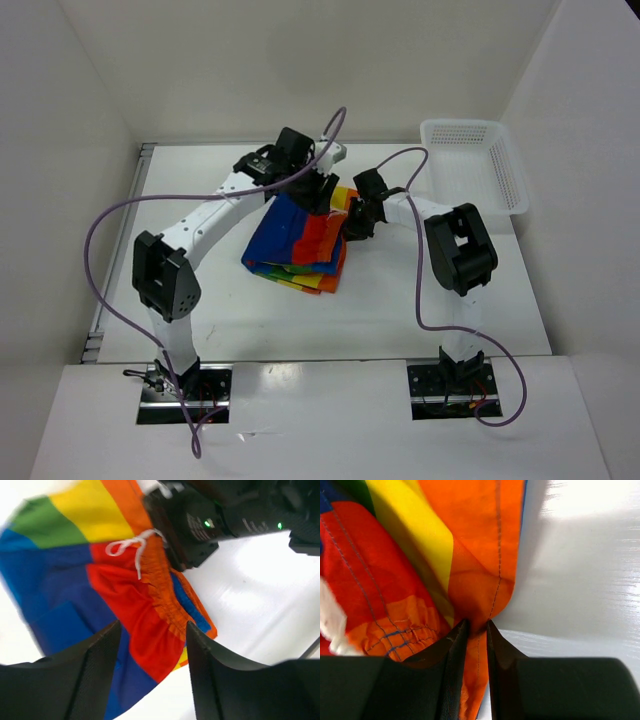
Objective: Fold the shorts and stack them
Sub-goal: Fold the shorts
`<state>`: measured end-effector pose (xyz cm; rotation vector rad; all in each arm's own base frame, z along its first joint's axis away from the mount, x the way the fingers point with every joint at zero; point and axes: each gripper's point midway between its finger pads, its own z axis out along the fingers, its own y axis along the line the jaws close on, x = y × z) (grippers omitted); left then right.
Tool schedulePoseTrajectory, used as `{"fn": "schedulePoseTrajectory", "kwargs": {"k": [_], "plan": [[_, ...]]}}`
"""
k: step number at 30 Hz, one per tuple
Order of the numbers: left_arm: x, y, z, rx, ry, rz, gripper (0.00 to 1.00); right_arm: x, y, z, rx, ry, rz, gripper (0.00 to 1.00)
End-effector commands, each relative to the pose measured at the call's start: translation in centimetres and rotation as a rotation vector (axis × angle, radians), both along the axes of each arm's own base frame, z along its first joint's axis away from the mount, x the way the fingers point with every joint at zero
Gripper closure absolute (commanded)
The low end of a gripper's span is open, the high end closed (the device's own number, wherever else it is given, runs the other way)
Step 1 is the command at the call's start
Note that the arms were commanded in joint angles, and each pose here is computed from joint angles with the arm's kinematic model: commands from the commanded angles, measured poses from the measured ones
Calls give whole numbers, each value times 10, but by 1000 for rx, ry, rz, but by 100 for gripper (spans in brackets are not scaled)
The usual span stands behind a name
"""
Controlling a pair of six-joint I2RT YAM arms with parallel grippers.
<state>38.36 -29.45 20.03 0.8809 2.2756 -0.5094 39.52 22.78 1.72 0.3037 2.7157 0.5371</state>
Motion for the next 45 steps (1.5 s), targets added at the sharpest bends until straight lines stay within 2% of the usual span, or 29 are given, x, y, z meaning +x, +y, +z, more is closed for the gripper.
{"fn": "schedulePoseTrajectory", "kwargs": {"k": [1, 4, 11, 12, 17, 19, 20, 21, 24, 29, 31, 37, 40, 43, 45], "plan": [[17, 23, 90, -140, -212, 48, 39, -17, -13, -27, -77, 54, -7, 73], [24, 39, 92, -150, -207, 73, 45, -17, -15, -22, -80, 42, -11, 73], [24, 59, 53, -133, -132, 99, 63, -9, -43, 11, -139, -23, -54, 71], [21, 60, 43, -122, -110, 100, 70, -8, -53, 23, -141, -41, -80, 71], [14, 66, 16, -108, -62, 102, 89, -1, -79, 68, -169, -132, -111, 70], [13, 69, 7, -111, -53, 104, 98, 4, -66, 89, -127, -171, -78, 76], [5, 70, -12, -100, -13, 98, 100, 1, -57, 94, -100, -167, -52, 81], [1, 70, -21, -100, 5, 91, 100, 3, -39, 107, -72, -196, -15, 88], [-12, 72, -53, -117, 44, 73, 100, -4, 10, 120, -6, -203, 99, 96], [-28, 82, -111, -64, 129, 89, 100, -2, 57, 97, 58, -152, 160, 97], [-28, 83, -132, -45, 155, 97, 100, 4, 54, 71, 23, -124, 131, 97], [-31, 88, -148, -29, 155, 109, 100, 34, 20, 14, -48, -67, -5, 100], [-42, 94, -161, -6, 187, 116, 100, 30, 18, -19, -76, -8, -3, 100], [-51, 96, -161, -6, 206, 110, 100, 21, 22, -22, -75, 12, 26, 100], [-46, 95, -142, -30, 182, 110, 100, 26, 22, 6, -63, -43, 28, 100]]}}
